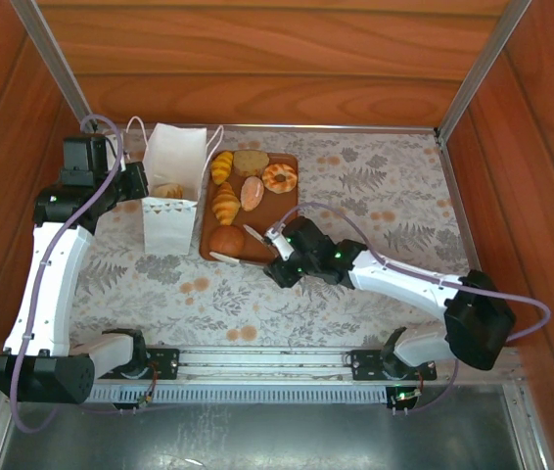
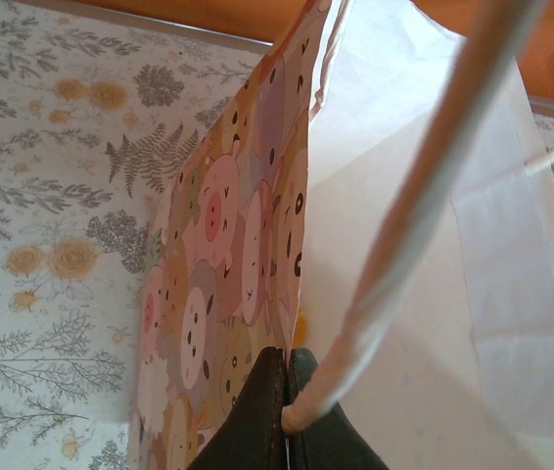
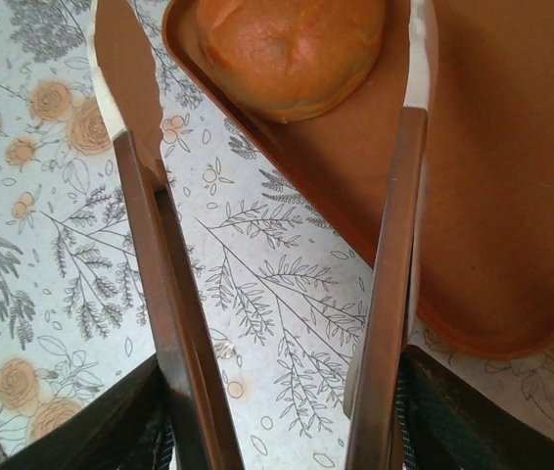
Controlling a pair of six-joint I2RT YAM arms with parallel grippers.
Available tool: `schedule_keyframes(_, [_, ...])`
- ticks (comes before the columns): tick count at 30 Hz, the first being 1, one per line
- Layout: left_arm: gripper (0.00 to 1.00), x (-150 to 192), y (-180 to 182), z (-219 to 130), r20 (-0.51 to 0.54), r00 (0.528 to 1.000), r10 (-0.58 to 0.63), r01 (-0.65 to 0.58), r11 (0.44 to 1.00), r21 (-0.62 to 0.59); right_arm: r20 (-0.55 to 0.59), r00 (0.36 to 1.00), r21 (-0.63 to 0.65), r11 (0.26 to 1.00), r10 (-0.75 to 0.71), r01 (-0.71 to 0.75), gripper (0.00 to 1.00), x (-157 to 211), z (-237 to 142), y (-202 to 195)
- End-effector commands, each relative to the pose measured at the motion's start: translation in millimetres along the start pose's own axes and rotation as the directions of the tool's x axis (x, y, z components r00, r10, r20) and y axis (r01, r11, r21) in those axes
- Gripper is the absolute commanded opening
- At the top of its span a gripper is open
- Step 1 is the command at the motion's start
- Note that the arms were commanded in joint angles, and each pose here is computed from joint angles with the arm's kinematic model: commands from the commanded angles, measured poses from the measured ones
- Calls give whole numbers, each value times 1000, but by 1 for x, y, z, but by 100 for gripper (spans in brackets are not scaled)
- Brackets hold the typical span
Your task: Place the fake bread into the paper bag
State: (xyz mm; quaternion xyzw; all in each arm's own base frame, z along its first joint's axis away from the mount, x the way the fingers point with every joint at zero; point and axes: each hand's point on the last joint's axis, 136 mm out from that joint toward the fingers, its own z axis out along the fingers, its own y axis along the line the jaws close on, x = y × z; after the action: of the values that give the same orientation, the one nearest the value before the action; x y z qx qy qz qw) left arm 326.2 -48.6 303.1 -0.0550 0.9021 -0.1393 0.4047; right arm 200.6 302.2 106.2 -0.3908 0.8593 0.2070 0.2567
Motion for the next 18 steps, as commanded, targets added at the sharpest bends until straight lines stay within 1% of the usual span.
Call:
schedule_keyframes(1, [0,-7,-5,-5,42,999,13,-14,1000,20,48,999,-16,1000,-14,15,60,-20,5,3])
schedule_keyframes(8, [0,-5,-4,-5,41,999,13,-14,1000,15,22,1000,5,1000,1,-1,59,-21,20,-1])
schedule_keyframes(11, [0,-5,-4,-5,41,999,16,-17,1000,14,7,1000,21,1000,5,-5,56,-19,23,-5])
schedule_keyframes(14, [0,-5,-5,-6,43,999,19,-19,1000,16,4,1000,34,999,6,-6,49,-19,21,-6])
schedule_keyframes(18, [0,-5,-4,-5,43,999,16,-17,1000,12,18,1000,64,998,2,-3,41,-22,6,-10])
